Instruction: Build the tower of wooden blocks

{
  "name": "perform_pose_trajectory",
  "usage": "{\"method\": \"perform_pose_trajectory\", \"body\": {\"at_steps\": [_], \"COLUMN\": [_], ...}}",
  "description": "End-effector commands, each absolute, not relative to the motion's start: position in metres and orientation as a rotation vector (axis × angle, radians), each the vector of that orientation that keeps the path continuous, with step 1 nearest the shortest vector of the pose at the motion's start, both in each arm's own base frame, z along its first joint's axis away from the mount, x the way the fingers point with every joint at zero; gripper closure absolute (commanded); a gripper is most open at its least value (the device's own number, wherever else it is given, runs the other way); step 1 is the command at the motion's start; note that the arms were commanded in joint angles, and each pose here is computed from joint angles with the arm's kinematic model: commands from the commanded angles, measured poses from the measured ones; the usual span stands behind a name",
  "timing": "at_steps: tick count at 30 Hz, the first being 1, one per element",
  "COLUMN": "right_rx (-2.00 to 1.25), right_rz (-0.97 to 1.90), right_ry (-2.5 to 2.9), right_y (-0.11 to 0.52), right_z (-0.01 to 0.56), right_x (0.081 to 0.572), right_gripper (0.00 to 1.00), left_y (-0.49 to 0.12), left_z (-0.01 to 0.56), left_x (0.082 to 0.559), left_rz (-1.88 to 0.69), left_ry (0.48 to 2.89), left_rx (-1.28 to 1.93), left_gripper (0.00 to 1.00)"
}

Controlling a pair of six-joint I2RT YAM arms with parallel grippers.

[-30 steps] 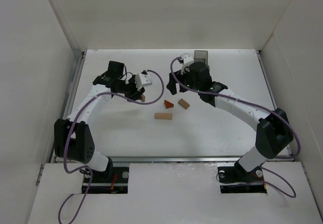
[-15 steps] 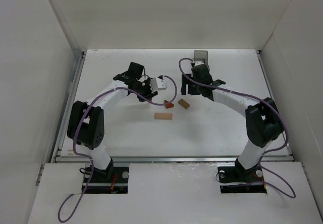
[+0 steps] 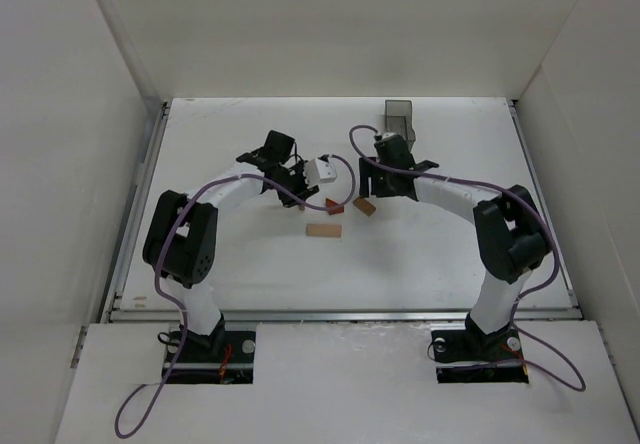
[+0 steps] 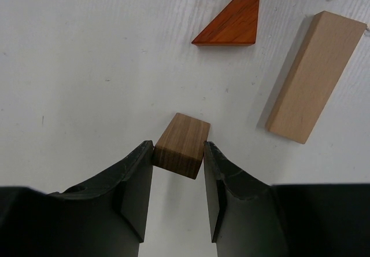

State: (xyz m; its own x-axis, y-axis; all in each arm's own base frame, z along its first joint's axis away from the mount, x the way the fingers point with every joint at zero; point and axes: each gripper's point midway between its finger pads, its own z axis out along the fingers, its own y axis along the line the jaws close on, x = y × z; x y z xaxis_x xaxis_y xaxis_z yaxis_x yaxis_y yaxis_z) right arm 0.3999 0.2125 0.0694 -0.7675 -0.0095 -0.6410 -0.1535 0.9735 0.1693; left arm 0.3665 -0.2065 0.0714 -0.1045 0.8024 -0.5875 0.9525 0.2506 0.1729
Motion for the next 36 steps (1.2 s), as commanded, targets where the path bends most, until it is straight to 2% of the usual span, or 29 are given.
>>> {"method": "perform_pose_trajectory", "body": {"at_steps": [1, 5, 18, 23, 28, 36], "right_rx": [-0.118, -0.155, -0.191, -0.216, -0.278, -0.529], "right_rz": [0.295, 0.286, 0.290, 0.285, 0.292, 0.357], "right_ry": [2.457, 2.463, 2.461, 2.449, 2.436, 2.349], "right_y": [0.219, 0.221, 0.228, 0.228, 0.228, 0.248], "right_z": [0.066, 0.062, 0.062, 0.065, 0.070, 0.081], "right_x": [0.399, 0.397, 0.393, 0.393, 0.390, 0.370], "right_gripper": [0.25, 0.26, 0.26, 0.20, 0.19, 0.20], "left_y": [-0.214, -0.215, -0.220, -0.220, -0.222, -0.231], "left_z": [0.066, 0.063, 0.052, 0.054, 0.059, 0.084], "left_x": [0.360, 0.358, 0.343, 0.343, 0.346, 0.346], "left_rz": [-0.357, -0.348, -0.373, -0.377, -0.377, -0.425], "left_ry": [1.953, 1.953, 2.002, 2.010, 2.010, 1.968], "left_rx": [1.585, 1.594, 1.626, 1.618, 1.606, 1.561], "left_gripper": [0.92, 0.89, 0.61, 0.53, 0.48, 0.46]}}
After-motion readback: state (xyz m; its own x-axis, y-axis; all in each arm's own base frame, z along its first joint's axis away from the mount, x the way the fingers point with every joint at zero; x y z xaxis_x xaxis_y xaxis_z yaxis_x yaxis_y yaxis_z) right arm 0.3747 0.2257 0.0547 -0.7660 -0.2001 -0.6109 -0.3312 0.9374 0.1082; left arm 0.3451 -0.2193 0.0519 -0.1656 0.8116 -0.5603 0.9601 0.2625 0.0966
